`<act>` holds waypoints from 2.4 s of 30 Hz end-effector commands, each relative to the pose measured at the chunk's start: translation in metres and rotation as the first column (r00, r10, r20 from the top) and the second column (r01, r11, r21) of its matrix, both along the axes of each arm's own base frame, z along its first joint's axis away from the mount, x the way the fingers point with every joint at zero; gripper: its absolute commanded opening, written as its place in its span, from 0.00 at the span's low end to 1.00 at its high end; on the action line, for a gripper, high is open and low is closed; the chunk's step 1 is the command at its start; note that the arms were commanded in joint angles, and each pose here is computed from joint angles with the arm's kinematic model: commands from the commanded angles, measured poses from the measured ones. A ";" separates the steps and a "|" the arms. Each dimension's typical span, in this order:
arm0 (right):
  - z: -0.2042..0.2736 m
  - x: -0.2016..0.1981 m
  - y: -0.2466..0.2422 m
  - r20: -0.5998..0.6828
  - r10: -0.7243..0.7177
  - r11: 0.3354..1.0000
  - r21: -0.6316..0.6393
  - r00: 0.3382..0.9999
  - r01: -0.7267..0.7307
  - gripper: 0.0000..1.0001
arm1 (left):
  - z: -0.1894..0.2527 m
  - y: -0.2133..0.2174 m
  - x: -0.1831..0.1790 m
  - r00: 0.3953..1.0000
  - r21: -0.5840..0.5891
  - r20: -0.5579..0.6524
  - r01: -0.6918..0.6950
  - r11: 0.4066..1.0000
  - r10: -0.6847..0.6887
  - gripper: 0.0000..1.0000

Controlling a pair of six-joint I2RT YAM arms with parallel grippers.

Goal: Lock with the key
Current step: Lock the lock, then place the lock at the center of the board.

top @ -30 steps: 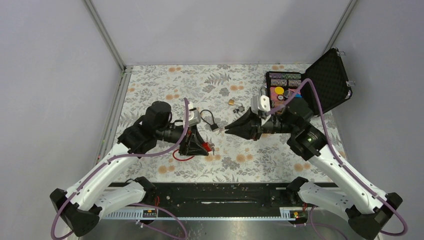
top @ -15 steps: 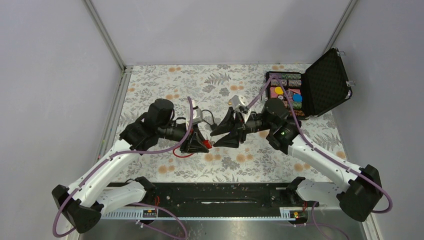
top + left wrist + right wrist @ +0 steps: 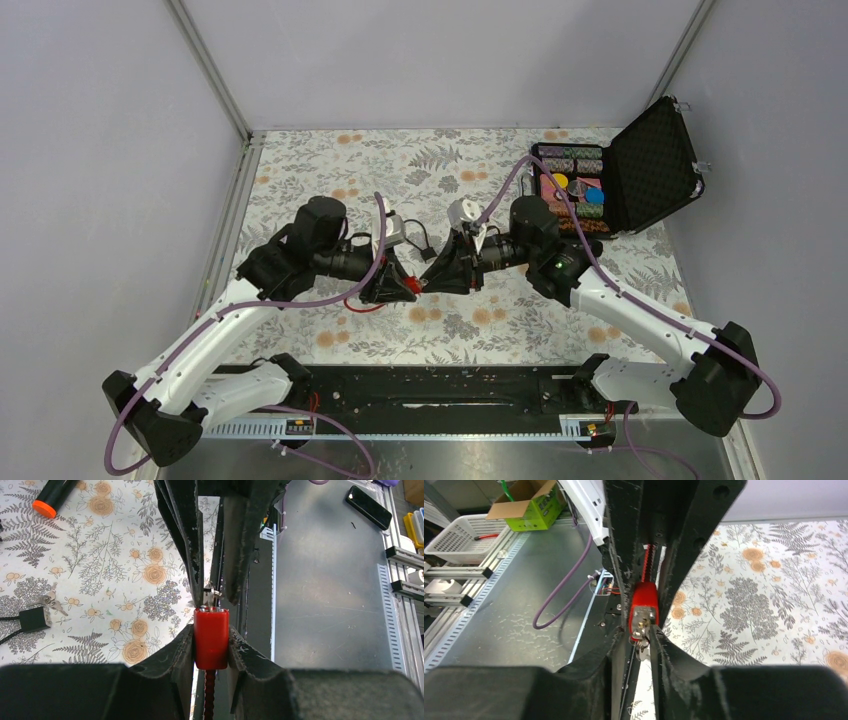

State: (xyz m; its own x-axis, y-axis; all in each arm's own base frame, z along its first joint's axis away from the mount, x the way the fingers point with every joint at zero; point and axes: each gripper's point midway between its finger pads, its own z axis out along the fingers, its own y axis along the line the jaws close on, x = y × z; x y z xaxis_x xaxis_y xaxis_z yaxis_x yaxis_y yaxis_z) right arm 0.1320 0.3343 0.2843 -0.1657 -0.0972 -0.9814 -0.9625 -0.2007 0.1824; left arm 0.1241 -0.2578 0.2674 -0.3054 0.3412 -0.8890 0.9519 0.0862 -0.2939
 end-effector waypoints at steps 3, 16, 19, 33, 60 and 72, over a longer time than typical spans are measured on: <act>0.012 0.005 0.000 0.088 -0.030 0.999 0.012 0.996 0.030 0.11 | 0.035 -0.004 0.005 0.994 -0.081 0.107 0.009 0.997 0.000 0.00; 0.030 0.042 -0.027 0.217 -0.283 0.959 0.074 0.934 0.273 0.00 | 0.001 0.011 0.016 0.993 0.069 0.092 -0.076 0.995 0.069 0.00; 0.037 0.048 -0.037 0.212 -0.319 0.948 0.082 0.924 0.308 0.00 | -0.012 0.014 0.022 0.993 0.130 0.072 -0.101 0.986 0.092 0.00; 0.028 0.038 -0.070 0.245 -0.279 0.960 0.076 0.929 0.268 0.00 | -0.011 0.018 0.010 0.991 0.115 0.129 -0.033 0.993 0.018 0.00; -0.109 0.133 0.029 -0.382 -0.754 0.653 -0.339 0.534 0.678 0.00 | -0.146 0.115 0.175 0.123 0.173 -0.372 -0.965 0.198 0.920 0.00; -0.193 0.131 0.104 -0.356 -0.793 0.608 -0.516 0.494 0.603 0.00 | -0.207 0.140 0.158 0.000 0.333 -0.381 -0.933 0.137 0.925 0.15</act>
